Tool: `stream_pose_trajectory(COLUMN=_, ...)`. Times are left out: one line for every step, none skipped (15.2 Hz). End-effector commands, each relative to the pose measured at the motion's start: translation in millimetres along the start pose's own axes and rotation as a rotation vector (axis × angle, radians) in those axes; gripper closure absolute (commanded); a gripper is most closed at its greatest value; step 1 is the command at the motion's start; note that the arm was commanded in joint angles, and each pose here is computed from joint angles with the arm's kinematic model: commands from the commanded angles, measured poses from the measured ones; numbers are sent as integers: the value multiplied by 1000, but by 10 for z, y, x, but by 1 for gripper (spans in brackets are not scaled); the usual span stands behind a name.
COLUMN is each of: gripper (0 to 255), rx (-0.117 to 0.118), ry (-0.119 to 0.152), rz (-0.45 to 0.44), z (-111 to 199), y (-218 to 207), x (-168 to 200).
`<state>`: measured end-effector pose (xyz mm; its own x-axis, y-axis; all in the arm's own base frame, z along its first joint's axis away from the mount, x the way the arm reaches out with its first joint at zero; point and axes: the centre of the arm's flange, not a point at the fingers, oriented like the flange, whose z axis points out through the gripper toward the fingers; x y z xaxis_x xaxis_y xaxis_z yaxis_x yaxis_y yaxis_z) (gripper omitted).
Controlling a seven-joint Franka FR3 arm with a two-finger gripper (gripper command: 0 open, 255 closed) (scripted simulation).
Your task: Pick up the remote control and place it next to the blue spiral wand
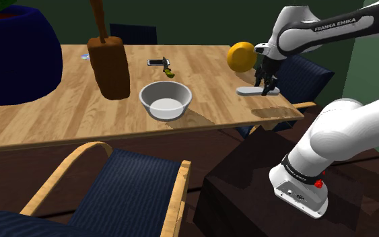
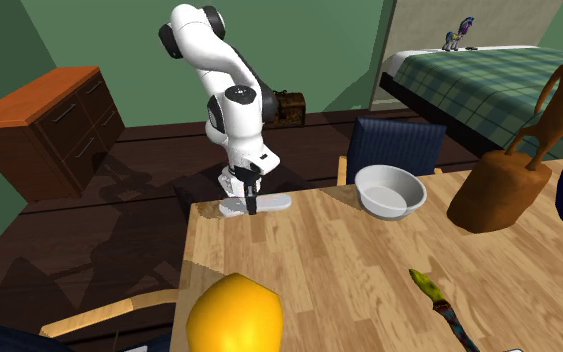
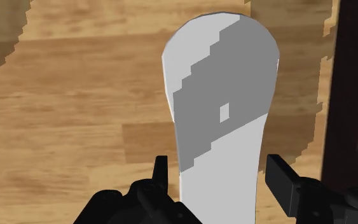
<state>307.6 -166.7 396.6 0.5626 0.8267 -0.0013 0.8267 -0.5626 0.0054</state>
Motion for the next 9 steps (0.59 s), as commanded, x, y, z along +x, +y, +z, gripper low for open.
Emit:
stream_pose_trajectory(gripper=255, rx=0, ry=0, rz=0, z=-113, y=-4, x=-4)
stream_pose_trajectory(gripper=255, rx=0, ry=0, rz=0, z=-166, y=-4, x=-4)
stream_pose_trajectory(gripper=255, rx=0, ry=0, rz=0, z=-219, y=-4, x=-4)
stream_pose_trajectory(gripper=255, rx=0, ry=0, rz=0, z=-272, y=-4, x=-4)
stream_pose_trajectory(gripper=255, rx=0, ry=0, rz=0, z=-324, y=-3, x=-4)
stream_pose_trajectory(gripper=255, rx=0, ry=0, rz=0, z=-377, y=-3, x=-4)
stream_pose_trajectory(gripper=255, rx=0, ry=0, rz=0, z=-426, y=-3, x=-4)
stream_pose_trajectory(gripper=255, rx=0, ry=0, rz=0, z=-426, y=50, x=116)
stream_pose_trajectory(gripper=255, rx=0, ry=0, rz=0, z=-427, y=103, x=237)
